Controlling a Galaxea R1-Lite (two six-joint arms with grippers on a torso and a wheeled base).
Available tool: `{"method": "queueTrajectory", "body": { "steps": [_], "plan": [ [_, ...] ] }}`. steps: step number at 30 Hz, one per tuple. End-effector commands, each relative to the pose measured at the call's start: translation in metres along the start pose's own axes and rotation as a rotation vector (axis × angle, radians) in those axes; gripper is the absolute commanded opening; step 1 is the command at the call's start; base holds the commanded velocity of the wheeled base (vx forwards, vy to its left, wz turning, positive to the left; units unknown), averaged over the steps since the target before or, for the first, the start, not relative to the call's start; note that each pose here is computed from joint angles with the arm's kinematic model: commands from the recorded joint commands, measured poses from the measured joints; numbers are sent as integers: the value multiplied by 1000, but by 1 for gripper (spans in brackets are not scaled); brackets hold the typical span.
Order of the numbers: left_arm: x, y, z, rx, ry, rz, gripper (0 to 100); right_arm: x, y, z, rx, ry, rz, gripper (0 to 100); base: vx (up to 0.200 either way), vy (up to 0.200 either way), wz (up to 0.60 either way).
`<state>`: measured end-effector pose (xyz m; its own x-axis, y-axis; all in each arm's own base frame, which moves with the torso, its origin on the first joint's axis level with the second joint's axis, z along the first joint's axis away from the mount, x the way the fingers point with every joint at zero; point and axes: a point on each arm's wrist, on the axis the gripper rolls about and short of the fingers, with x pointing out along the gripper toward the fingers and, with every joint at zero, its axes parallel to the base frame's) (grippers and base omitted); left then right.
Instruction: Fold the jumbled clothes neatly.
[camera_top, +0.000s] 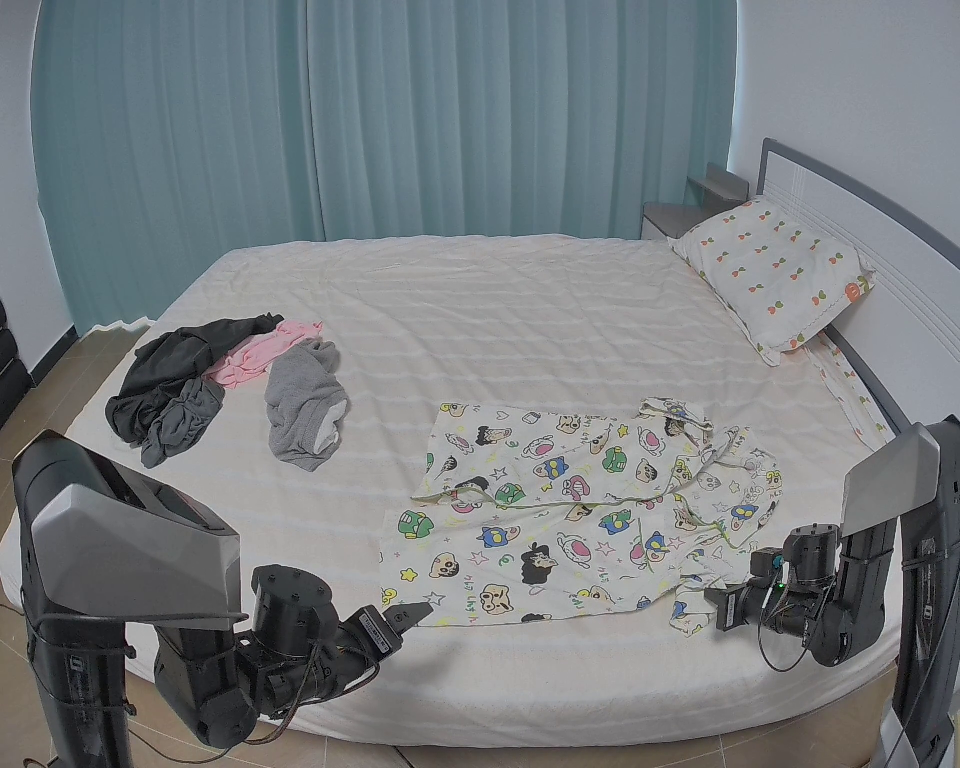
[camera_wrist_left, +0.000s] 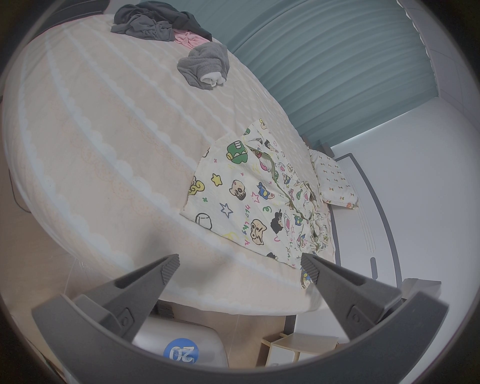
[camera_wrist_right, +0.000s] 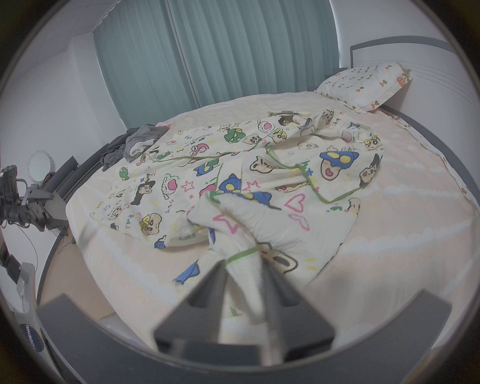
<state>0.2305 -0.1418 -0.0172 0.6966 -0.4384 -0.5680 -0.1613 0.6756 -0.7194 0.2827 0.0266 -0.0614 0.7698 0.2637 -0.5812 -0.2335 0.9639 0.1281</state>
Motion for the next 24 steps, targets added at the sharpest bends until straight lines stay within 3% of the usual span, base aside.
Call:
{"method": "queueTrajectory", "body": {
  "steps": [1, 15, 24],
  "plan": [
    [2, 1, -3, 6, 5, 8, 100, -10, 8, -1, -16, -10, 11, 0, 0, 0, 0],
    [3, 1, -2, 6, -6, 11, 100, -36, 19, 32, -113, -126, 21, 0, 0, 0, 0],
    [3, 1, -2, 6, -7, 9, 100, -60, 17, 59, -155, -79, 13, 0, 0, 0, 0]
  ]
}}
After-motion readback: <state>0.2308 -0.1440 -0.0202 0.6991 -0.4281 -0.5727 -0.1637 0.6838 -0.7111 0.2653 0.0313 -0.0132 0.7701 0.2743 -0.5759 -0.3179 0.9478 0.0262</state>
